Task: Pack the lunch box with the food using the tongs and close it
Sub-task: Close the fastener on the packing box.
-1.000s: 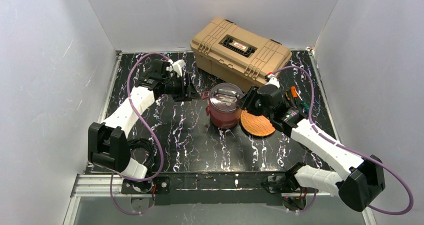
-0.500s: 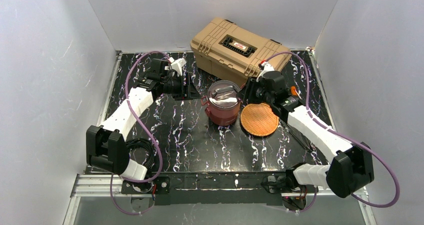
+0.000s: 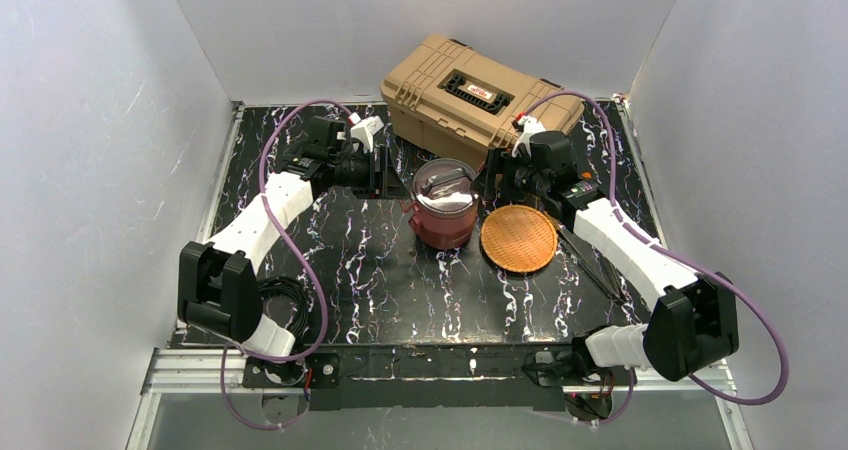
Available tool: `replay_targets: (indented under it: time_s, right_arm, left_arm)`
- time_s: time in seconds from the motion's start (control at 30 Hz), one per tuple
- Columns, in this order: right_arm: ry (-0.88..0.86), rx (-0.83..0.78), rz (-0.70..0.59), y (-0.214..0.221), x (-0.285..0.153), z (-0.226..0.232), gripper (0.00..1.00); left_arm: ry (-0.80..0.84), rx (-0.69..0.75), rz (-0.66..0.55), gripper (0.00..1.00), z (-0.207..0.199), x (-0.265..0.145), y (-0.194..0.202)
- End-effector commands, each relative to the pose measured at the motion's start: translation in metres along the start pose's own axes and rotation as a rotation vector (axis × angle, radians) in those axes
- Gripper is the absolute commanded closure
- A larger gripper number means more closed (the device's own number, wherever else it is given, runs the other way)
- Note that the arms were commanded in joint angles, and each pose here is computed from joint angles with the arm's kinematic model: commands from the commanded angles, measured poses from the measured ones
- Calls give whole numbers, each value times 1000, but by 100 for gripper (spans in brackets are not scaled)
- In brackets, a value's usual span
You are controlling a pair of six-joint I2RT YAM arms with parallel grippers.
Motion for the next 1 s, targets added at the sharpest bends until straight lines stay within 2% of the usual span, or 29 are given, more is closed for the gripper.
replay_targets:
  time_s: [0.0,0.23,0.4,0.67,0.97]
  right_arm:
    - [92,44,121,21,-19,-5,12]
    - [122,138,84,12,-44,2,5]
    - [116,127,44,4,-55,5,2]
    - [8,104,35,3,-52,15,2]
    - [-36,186,-2,-3,-54,24,2]
  left_arm:
    - [-19,126,-79,44,-14,-4,-11]
    - [-1,138,-49,46,-17,12,-11]
    - [-39,214,-82,46,-20,13,-12]
    - [-89,326,-129,46,-26,16,-20]
    - [1,282,-6,45,-26,33,-6]
Point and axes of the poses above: each gripper's point midway between its finger pads, its own x axis out along the fingers, its own z axis along the line the jaws close on, y = z × x, the point moved 6 cm from there along -x, back along the fingers, and after that the axes turned 14 degrees about -x, right-handed, at the moved point
